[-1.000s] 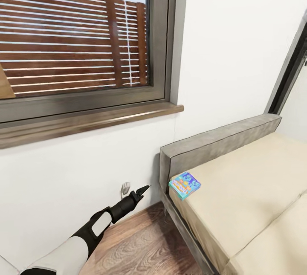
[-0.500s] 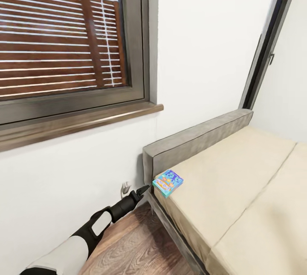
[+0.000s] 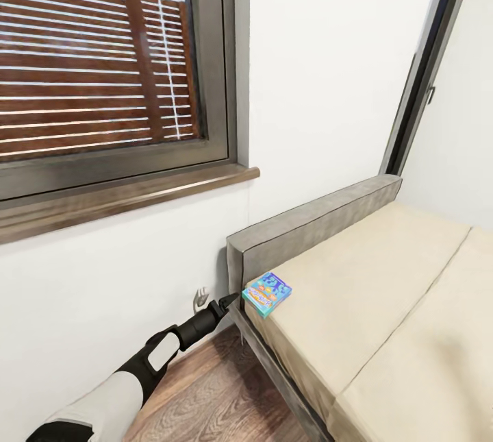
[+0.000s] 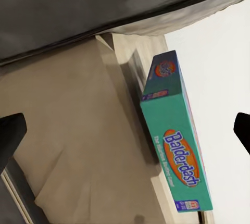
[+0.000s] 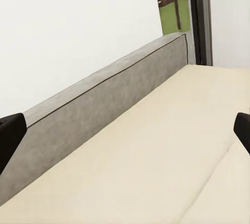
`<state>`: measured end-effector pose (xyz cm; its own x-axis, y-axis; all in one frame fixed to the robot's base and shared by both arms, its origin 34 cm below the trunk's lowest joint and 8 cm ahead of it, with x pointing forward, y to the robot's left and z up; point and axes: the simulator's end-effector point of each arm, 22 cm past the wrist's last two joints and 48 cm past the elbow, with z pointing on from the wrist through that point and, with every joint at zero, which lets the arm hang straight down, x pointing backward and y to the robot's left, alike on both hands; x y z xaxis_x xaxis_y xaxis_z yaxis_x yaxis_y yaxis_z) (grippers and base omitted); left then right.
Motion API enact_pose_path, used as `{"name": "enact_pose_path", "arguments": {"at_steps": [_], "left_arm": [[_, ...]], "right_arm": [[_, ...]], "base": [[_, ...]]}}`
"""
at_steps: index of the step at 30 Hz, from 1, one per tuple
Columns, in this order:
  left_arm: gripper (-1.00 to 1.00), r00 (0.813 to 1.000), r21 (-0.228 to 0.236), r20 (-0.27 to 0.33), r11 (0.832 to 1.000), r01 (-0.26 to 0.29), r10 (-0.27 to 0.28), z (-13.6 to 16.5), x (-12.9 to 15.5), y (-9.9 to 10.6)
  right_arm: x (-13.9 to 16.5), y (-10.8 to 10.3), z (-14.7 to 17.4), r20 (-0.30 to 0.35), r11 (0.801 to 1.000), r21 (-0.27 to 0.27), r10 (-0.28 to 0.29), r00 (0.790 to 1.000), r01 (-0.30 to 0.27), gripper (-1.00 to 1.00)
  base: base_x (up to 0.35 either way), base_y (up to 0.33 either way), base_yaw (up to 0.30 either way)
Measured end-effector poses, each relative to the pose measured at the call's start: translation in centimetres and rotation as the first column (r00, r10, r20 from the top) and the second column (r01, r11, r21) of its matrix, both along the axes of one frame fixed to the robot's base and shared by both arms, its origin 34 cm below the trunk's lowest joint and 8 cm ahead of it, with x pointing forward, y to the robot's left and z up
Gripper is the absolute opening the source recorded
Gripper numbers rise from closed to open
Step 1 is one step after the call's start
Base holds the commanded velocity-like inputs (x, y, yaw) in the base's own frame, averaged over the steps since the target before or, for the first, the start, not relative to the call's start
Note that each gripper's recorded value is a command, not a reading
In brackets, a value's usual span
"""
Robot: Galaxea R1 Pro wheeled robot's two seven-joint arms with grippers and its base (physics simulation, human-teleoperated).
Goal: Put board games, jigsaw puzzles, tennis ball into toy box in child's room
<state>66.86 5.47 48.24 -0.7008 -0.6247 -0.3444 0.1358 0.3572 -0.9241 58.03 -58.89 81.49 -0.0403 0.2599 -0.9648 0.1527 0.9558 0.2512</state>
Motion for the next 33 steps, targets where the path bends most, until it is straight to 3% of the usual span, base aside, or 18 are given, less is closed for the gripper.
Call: {"name": "enact_pose_path", "arguments": {"at_steps": [27, 33], "left_arm": [[1.0, 1.0, -0.002, 0.023, 1.0, -0.001, 0.001, 1.3, 1.1, -0.1], [1.0, 0.999, -0.02, 0.009, 0.999, -0.042, 0.042, 1.4, 1.7, 0.8]], "right_arm": [[0.0, 0.0, 0.0, 0.0, 1.0, 0.0, 0.0, 1.0, 0.0, 1.0], [0.0, 0.0, 0.0, 0.0, 1.0, 0.0, 0.0, 1.0, 0.0, 1.0]], "base": [[0.0, 0.0, -0.091], [0.0, 0.0, -0.008]]}}
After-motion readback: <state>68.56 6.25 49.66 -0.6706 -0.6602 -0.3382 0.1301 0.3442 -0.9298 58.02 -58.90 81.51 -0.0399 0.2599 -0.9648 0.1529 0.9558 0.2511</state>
